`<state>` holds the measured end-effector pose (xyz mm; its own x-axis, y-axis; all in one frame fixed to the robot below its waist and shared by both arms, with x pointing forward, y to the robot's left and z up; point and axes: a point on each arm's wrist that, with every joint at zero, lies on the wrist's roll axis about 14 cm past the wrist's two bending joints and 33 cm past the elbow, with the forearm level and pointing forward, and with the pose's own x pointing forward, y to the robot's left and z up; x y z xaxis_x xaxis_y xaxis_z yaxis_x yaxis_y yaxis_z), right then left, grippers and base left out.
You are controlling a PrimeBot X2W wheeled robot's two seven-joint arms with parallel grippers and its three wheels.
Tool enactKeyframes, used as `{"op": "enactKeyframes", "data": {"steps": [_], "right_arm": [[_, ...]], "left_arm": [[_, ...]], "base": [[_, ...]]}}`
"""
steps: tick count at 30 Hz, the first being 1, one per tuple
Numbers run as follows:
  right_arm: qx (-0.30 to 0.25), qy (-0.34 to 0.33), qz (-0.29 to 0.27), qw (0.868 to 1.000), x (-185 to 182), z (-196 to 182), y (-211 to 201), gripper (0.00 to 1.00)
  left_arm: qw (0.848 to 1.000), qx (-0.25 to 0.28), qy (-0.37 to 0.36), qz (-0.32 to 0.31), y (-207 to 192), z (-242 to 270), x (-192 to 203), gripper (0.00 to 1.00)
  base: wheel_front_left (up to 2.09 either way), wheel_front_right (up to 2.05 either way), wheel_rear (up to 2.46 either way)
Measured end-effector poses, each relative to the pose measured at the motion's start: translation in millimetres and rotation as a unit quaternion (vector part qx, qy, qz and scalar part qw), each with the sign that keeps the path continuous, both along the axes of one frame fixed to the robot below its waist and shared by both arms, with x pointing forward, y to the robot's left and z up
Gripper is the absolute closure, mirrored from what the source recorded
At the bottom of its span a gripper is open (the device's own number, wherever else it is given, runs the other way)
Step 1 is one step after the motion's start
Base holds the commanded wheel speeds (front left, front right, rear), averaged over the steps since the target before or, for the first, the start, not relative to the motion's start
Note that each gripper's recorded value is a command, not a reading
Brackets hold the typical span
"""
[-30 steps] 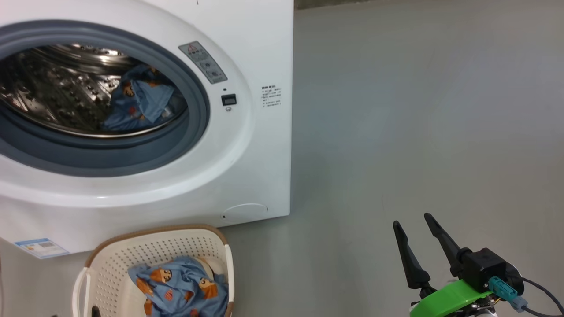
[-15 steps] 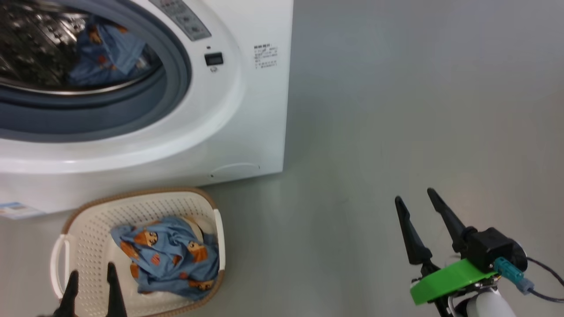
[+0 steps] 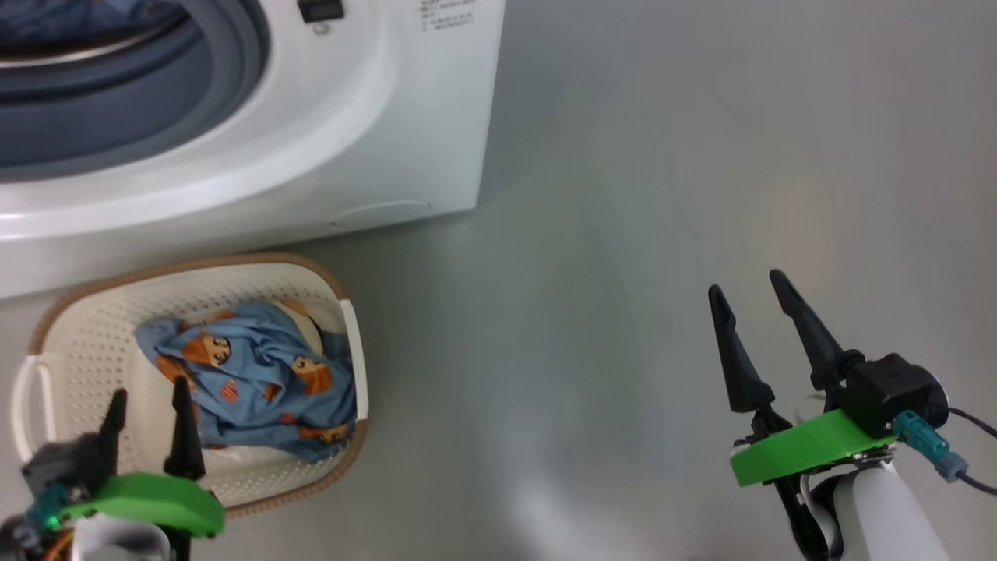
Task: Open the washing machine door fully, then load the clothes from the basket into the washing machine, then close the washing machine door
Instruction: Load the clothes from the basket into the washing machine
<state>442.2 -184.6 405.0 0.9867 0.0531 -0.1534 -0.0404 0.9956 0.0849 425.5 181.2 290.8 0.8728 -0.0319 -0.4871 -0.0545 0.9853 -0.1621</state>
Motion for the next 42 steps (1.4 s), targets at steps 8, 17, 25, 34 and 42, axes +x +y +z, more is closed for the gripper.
{"op": "enactKeyframes", "data": {"steps": [8, 17, 25, 34, 42], "right_arm": [[-0.007, 0.033, -0.008, 0.999, 5.2, -31.4, -7.6, 0.00], [-0.015, 0.065, -0.014, 0.998, 11.9, -66.6, -13.6, 0.00], [-0.014, 0.082, -0.007, 0.997, 16.4, -87.9, -9.5, 0.00], [-0.017, 0.095, -0.010, 0.995, 15.0, -101.3, -12.4, 0.00], [-0.020, 0.110, -0.011, 0.994, 12.3, -115.6, -14.0, 0.00]], "left_arm": [[0.998, -0.032, 0.057, 0.019, -0.4, -50.9, 23.2, 0.00], [0.990, -0.071, 0.121, 0.018, -19.5, -101.6, 37.8, 0.00], [0.976, -0.080, 0.200, 0.020, -16.8, -138.5, 20.1, 0.00], [0.961, -0.125, 0.241, 0.048, -20.9, -156.9, 27.5, 0.00], [0.947, -0.138, 0.288, 0.042, -21.4, -176.0, 27.2, 0.00]], "base": [[0.00, 0.00, 0.00], [0.00, 0.00, 0.00], [0.00, 0.00, 0.00], [0.00, 0.00, 0.00], [0.00, 0.00, 0.00]]}}
